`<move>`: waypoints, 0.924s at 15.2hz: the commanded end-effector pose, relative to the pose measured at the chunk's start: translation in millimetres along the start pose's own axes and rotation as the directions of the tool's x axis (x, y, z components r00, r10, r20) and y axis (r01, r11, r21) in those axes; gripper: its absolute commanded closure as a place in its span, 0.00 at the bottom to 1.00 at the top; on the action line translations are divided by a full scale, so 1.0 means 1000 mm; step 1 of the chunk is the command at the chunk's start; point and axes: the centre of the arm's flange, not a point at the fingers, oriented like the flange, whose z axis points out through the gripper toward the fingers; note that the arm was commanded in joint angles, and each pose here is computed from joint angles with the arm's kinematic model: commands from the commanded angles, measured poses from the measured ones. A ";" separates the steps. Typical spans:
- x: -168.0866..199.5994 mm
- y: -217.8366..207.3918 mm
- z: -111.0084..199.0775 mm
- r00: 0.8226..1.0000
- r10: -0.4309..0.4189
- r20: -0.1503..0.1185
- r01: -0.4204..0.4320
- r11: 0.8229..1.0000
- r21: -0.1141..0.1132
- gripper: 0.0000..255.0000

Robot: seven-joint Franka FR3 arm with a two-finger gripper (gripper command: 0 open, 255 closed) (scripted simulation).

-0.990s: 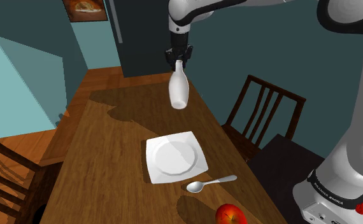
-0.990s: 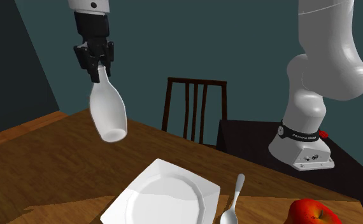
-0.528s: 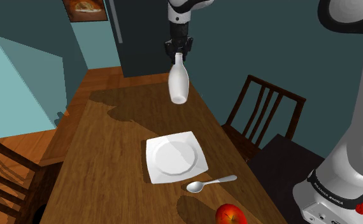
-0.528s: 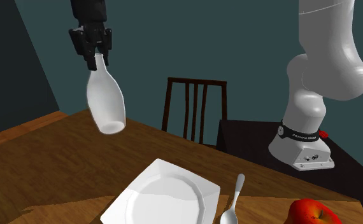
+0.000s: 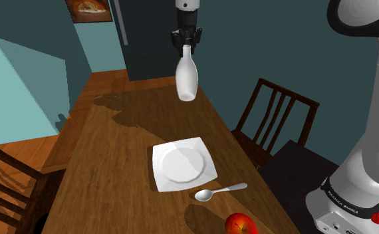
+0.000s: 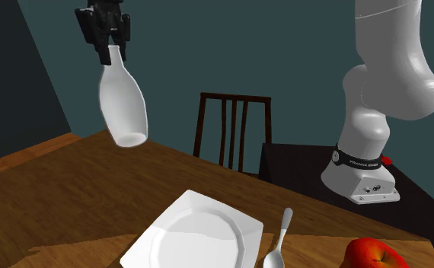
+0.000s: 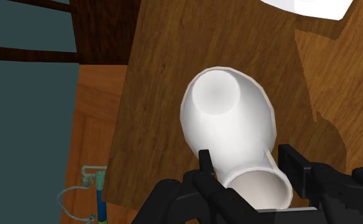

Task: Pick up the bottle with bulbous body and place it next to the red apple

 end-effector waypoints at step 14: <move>-0.070 -0.010 -0.071 1.000 0.000 0.000 0.000 1.000 0.000 1.00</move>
